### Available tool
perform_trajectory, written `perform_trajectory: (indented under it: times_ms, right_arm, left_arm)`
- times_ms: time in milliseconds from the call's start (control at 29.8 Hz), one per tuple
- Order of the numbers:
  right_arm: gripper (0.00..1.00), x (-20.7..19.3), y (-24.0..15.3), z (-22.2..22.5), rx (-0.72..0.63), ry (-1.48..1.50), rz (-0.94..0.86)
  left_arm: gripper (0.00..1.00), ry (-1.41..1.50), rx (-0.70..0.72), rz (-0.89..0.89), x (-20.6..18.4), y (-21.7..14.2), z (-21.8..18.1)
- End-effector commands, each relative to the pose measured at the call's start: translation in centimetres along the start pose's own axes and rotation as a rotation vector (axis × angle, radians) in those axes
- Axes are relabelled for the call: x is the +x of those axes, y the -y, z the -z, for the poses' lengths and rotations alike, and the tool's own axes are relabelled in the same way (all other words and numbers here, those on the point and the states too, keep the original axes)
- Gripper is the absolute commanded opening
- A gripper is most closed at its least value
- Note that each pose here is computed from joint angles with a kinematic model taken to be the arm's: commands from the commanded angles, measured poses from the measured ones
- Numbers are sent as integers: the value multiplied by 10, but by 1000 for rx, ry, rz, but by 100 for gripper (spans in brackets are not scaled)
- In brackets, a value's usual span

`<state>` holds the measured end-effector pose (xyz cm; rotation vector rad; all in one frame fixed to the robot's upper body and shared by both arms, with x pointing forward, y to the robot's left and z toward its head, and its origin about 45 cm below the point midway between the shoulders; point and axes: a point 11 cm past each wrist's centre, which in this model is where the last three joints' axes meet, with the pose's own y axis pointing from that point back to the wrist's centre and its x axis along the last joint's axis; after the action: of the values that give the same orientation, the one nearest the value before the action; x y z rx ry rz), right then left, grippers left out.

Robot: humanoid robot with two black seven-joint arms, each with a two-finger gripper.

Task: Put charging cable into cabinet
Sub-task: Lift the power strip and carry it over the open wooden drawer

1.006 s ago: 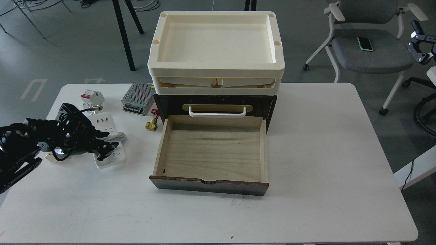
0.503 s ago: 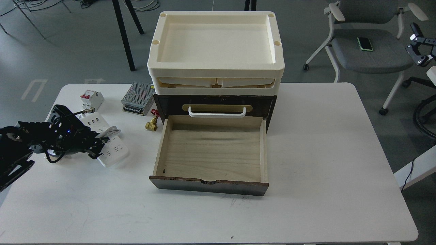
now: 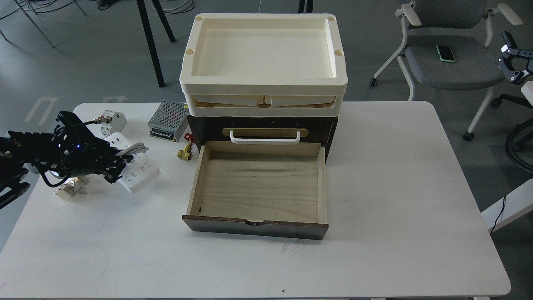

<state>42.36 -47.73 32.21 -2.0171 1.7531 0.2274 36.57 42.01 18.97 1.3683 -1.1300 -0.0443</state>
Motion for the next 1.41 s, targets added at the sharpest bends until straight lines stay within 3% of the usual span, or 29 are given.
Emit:
perform_trajectory:
  times_ms: [0, 302, 469, 637, 1039, 1374]
  right_arm:
    - [100, 0, 0, 1, 2, -1, -1]
    - [100, 3, -1, 1, 0, -4, -7]
    - [100, 3, -2, 2, 2, -5, -9]
    - [100, 6, -4, 4, 2, -13, -15]
    - [100, 11, -10, -2, -14, -12, -26]
    - [100, 11, -10, -2, -14, -11, -27]
  left_arm:
    - [0, -31, -49, -19, 14, -39, -12]
    - [0, -291, -408, -140, 70, -90, -110]
    - [0, -393, -628, -184, 108, -71, -155]
    - [0, -509, -750, -224, 139, -46, -170]
    - [0, -640, -667, -144, 122, 33, -156]
    - [0, -676, -655, -134, 122, 59, -161]
